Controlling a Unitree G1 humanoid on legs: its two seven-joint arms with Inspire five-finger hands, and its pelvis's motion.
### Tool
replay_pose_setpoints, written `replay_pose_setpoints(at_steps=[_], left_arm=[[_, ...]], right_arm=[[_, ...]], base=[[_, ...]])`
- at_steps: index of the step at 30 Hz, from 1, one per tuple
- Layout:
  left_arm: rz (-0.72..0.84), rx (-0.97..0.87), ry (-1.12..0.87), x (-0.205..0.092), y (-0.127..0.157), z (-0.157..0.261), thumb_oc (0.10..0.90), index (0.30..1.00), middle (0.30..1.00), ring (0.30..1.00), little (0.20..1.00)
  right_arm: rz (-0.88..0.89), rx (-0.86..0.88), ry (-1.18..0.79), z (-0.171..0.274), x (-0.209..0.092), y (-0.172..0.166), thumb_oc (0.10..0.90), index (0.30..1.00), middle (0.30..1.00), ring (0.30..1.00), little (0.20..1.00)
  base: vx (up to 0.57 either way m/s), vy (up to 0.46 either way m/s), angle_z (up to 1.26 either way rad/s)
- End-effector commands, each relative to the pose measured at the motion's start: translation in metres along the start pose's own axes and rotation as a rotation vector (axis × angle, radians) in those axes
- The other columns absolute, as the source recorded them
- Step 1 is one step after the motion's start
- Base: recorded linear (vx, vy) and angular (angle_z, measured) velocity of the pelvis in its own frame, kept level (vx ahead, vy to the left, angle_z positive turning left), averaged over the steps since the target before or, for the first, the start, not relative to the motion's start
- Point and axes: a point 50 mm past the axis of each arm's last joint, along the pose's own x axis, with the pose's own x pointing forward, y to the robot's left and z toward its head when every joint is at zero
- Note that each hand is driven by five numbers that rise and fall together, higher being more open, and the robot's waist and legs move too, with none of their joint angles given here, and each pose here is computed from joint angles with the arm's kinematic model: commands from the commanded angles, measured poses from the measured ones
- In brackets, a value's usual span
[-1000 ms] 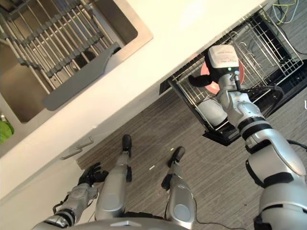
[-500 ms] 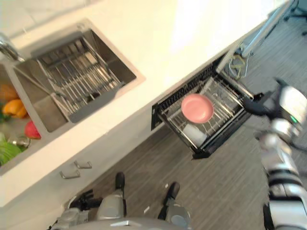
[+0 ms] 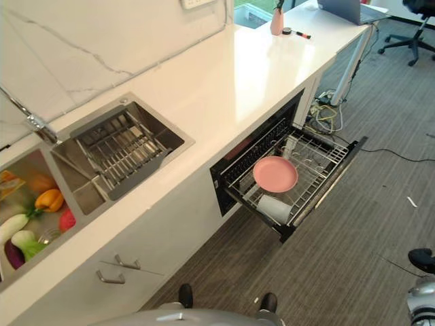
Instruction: Place the dishes in the dishwasher.
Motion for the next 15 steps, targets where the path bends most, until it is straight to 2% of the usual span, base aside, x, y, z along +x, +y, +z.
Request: replay_pose_setpoints(at_steps=[1,8,15], left_arm=[[0.003,0.087,-0.026,0.002,0.007,0.010,0.800,0.900,0.900,0.900,0.900],[-0.047,0.172,-0.076,0.002,-0.008,0.019,0.800,0.900,0.900,0.900,0.900],[-0.063,0.173,-0.115,0.002,-0.021,0.028,0.800,0.900,0.900,0.900,0.900]], right_arm=[[-0.137,0.120,-0.167,0.059,0.017,-0.043,0.400,0.300,0.300,0.300,0.300],[-0.093,0.143,-0.310,0.119,0.006,-0.032,0.400,0.300,0.300,0.300,0.300],[-0.062,0.198,-0.468,0.183,-0.017,-0.024,0.400,0.300,0.300,0.300,0.300]], base=[[-0.05,0.013,0.33],[-0.05,0.038,0.51],[-0.05,0.045,0.13]])
